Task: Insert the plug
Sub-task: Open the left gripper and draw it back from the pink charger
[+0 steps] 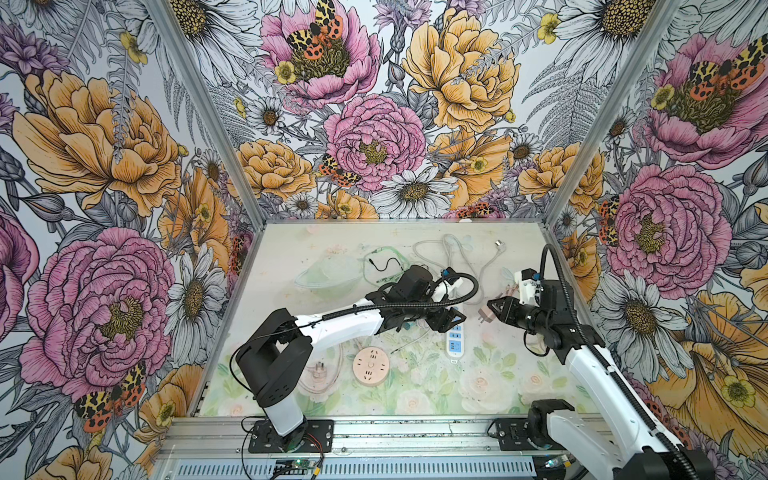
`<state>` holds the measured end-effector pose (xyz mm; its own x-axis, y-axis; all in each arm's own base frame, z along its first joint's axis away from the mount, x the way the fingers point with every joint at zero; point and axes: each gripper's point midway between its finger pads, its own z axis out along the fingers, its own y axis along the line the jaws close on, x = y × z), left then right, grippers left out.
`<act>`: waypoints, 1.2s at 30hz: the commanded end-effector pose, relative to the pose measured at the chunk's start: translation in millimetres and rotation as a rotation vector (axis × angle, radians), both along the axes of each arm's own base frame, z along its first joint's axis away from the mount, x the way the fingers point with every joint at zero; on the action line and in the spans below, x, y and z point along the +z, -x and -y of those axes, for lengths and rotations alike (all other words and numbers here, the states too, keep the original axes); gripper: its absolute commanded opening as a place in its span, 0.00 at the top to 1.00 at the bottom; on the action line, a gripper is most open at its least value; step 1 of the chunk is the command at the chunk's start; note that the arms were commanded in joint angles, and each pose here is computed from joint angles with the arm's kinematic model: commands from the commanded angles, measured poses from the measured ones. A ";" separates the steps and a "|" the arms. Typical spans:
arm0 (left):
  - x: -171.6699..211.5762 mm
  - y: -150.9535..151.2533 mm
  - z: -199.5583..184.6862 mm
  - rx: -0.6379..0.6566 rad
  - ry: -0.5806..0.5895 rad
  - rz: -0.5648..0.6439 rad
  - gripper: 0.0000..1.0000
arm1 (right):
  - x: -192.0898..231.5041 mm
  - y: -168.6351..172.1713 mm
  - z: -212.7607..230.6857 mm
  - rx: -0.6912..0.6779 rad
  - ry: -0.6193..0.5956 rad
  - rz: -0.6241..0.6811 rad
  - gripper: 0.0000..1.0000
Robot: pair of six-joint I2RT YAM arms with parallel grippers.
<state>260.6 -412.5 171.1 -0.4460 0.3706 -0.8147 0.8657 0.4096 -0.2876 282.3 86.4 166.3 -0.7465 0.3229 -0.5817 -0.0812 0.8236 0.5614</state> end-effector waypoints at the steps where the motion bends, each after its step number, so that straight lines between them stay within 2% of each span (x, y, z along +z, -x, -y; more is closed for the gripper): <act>1: -5.3 -7.9 -17.5 0.089 -0.030 -0.010 0.30 | 23.9 -14.8 -1.4 -0.005 0.026 0.076 1.00; 5: -21.4 -9.1 -27.1 0.155 -0.077 -0.062 0.31 | 18.2 -17.0 -7.0 -0.009 0.031 0.047 1.00; 13: -52.1 18.8 -19.9 0.233 -0.206 -0.117 0.32 | 14.4 -14.2 0.2 -0.073 0.047 0.041 1.00; 21: -84.5 23.4 -35.0 0.386 -0.243 -0.215 0.34 | 6.4 -7.9 0.8 -0.111 0.040 0.018 1.00; 28: -99.0 30.6 -29.1 0.374 -0.202 -0.277 0.46 | -1.0 -4.4 0.2 -0.127 0.062 0.007 1.00; 32: -98.0 26.7 -28.9 0.390 -0.184 -0.286 0.59 | -2.9 -7.0 0.0 -0.137 0.096 0.007 1.00; 36: -100.0 23.2 -24.7 0.393 -0.154 -0.312 0.68 | -1.6 -10.1 -0.2 -0.152 0.138 0.020 1.00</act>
<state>231.2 -381.6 71.4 -0.7787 0.2721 -0.5653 0.5366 0.7556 -0.3756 284.1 91.7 154.7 -0.7228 0.3390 -0.6022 0.0212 0.8818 0.4711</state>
